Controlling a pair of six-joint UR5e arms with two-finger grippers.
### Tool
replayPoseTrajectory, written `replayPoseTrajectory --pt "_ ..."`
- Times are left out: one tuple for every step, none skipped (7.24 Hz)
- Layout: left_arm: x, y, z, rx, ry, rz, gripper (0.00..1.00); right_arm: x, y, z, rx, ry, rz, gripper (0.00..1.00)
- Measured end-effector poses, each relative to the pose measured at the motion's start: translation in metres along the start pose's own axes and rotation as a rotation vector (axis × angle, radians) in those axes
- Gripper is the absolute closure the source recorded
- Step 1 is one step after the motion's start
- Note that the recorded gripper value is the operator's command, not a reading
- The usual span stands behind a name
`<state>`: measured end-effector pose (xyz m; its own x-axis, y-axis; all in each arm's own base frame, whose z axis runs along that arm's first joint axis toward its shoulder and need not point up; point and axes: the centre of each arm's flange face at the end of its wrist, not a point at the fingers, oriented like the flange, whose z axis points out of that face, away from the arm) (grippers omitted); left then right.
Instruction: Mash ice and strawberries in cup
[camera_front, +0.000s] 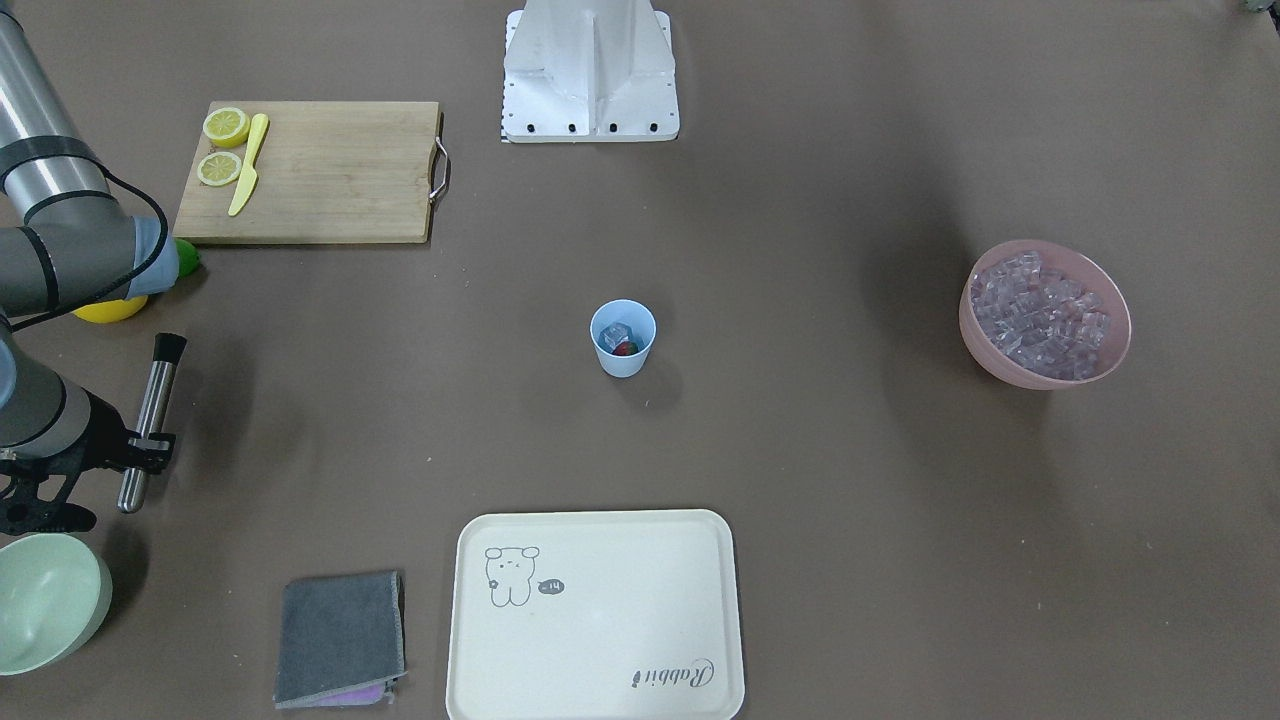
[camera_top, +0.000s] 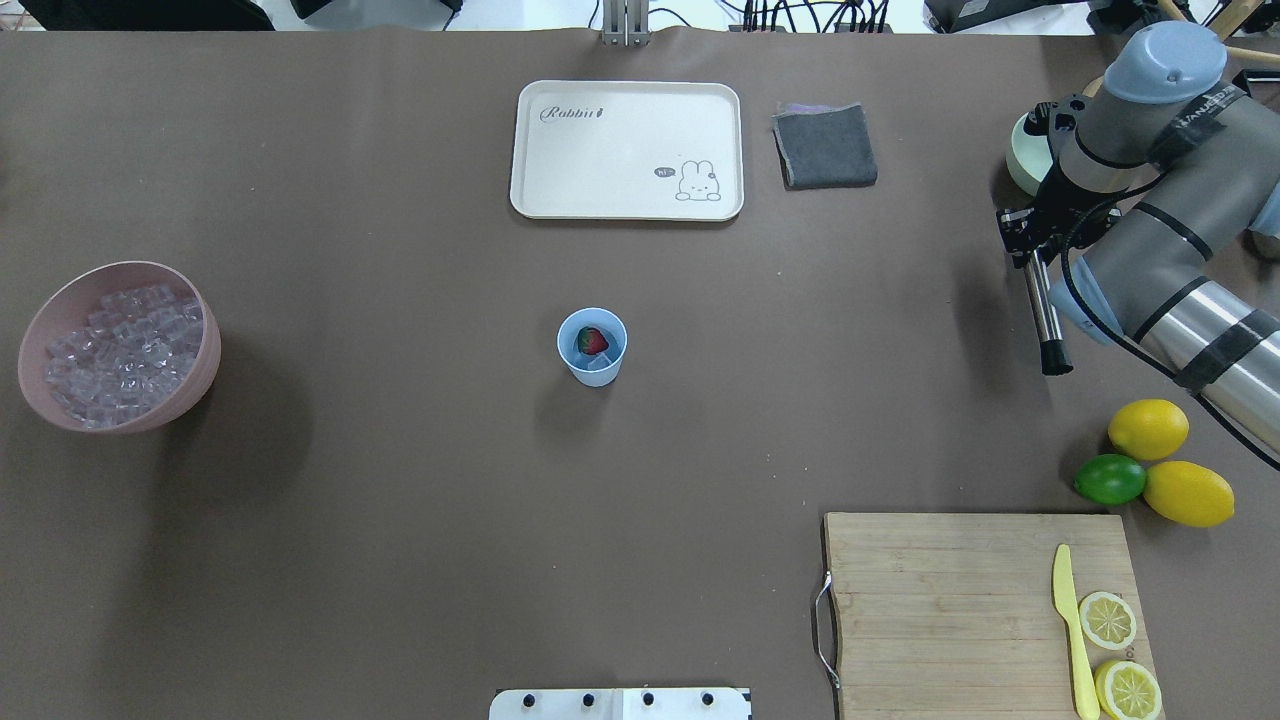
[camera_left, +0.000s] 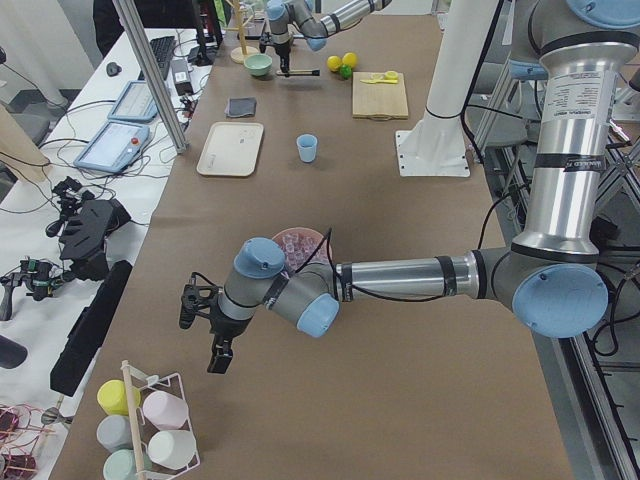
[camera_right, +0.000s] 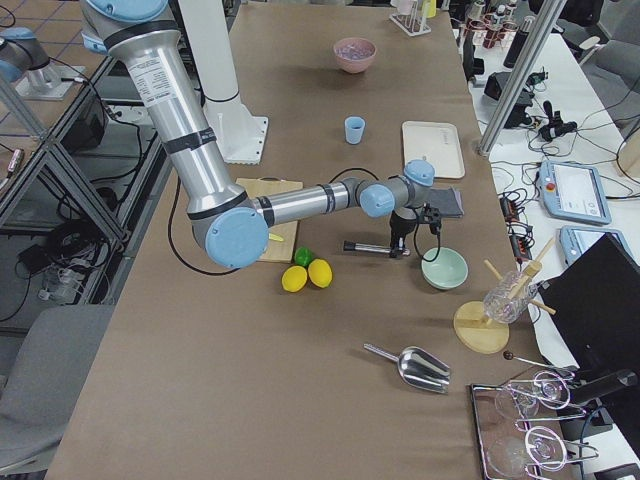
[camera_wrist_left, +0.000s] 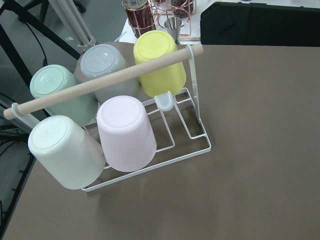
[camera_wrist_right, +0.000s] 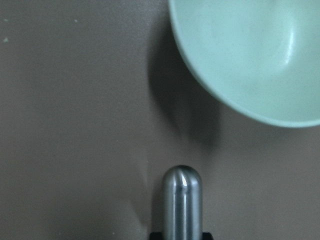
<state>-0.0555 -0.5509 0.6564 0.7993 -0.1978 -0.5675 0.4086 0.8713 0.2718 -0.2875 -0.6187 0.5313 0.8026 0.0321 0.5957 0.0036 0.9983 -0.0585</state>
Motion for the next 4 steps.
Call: replayPoseTrajectory --pt "0.0 0.0 0.0 0.0 0.0 0.0 0.03 0.0 0.001 0.0 0.0 -0.001 0.003 0.0" --pt "0.0 0.0 0.0 -0.001 0.0 0.0 0.03 0.0 0.002 -0.001 0.001 -0.002 0.003 0.0" --pt "0.0 0.0 0.0 -0.001 0.0 0.0 0.03 -0.002 0.001 -0.003 0.003 -0.007 0.001 0.0" --pt "0.0 0.0 0.001 -0.002 0.0 -0.001 0.03 -0.006 0.0 -0.013 0.004 -0.033 -0.004 0.0"
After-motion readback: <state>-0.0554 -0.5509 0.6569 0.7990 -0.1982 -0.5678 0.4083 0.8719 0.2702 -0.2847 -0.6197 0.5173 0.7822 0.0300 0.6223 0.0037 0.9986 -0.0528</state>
